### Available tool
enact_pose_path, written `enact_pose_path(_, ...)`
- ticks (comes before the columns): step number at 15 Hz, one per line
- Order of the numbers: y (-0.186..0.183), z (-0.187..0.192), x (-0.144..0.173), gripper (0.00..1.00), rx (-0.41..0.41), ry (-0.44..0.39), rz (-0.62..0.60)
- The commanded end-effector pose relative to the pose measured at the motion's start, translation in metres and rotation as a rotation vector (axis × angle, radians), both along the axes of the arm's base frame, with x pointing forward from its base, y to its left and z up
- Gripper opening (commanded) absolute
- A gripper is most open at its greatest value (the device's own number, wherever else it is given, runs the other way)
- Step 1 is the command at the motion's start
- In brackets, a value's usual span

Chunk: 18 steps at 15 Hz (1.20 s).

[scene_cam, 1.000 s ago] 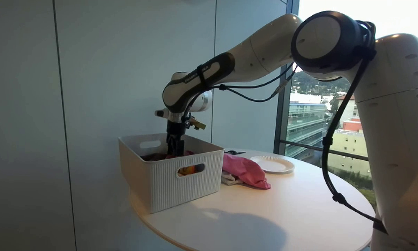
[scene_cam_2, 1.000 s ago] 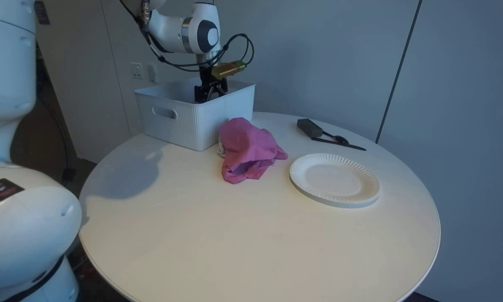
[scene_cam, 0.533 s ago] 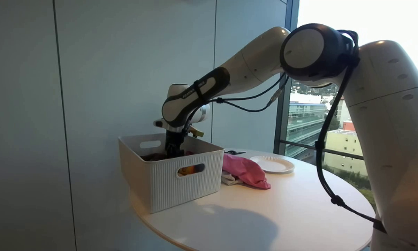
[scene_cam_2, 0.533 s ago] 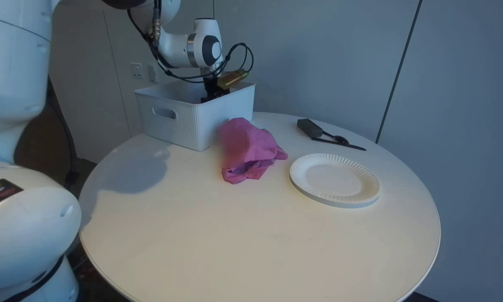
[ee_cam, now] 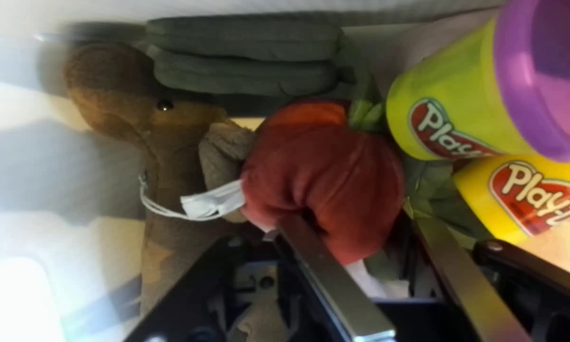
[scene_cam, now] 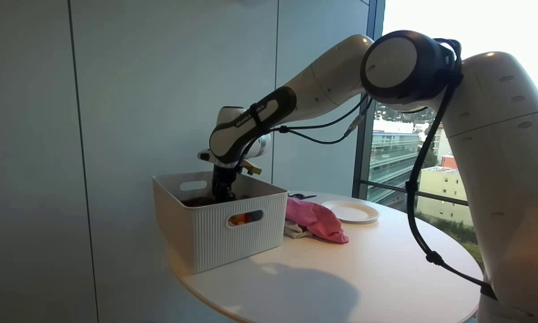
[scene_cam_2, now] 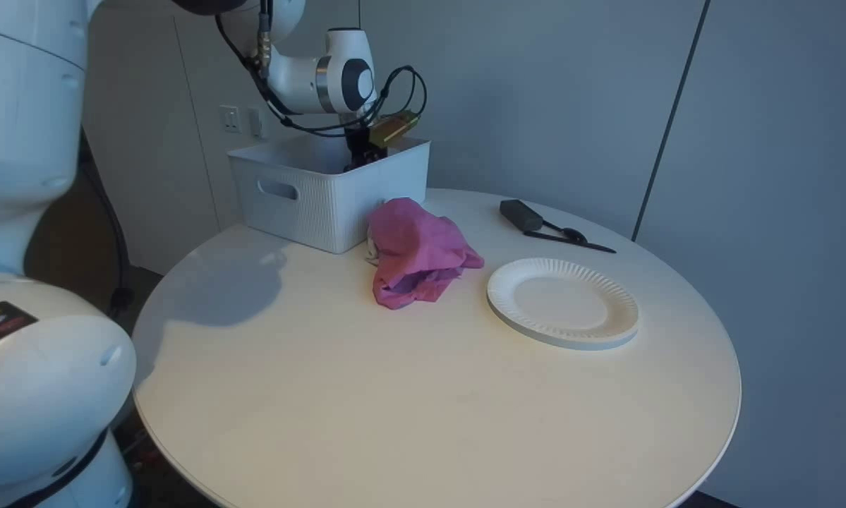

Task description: Remove all the objects in the basket

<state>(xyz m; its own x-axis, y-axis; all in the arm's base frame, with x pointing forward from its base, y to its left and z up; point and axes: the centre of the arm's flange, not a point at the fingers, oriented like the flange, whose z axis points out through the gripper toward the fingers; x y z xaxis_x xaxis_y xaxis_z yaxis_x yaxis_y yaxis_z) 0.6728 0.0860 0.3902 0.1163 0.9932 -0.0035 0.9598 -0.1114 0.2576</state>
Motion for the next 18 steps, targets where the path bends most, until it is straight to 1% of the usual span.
enact_pose_path(1,-0.005,0.023,-0.005,0.09,0.0,-0.065,0.015)
enact_pose_path(4,-0.009,0.048,-0.01,0.02,0.009,-0.109,0.003)
enact_pose_path(5,-0.008,0.059,-0.013,0.08,0.016,-0.128,0.001)
enact_pose_path(7,-0.011,0.084,-0.019,0.08,0.023,-0.17,-0.008)
enact_pose_path(9,-0.012,0.123,-0.035,0.08,0.043,-0.233,-0.021)
enact_pose_path(10,-0.014,0.147,-0.047,0.08,0.05,-0.269,-0.047)
enact_pose_path(12,-0.021,0.185,-0.069,0.07,0.036,-0.366,-0.115)
enact_pose_path(14,-0.029,0.225,-0.096,0.07,0.03,-0.446,-0.18)
enact_pose_path(16,-0.044,0.259,-0.129,0.07,-0.003,-0.499,-0.274)
enact_pose_path(18,-0.067,0.278,-0.164,0.07,-0.048,-0.527,-0.378)
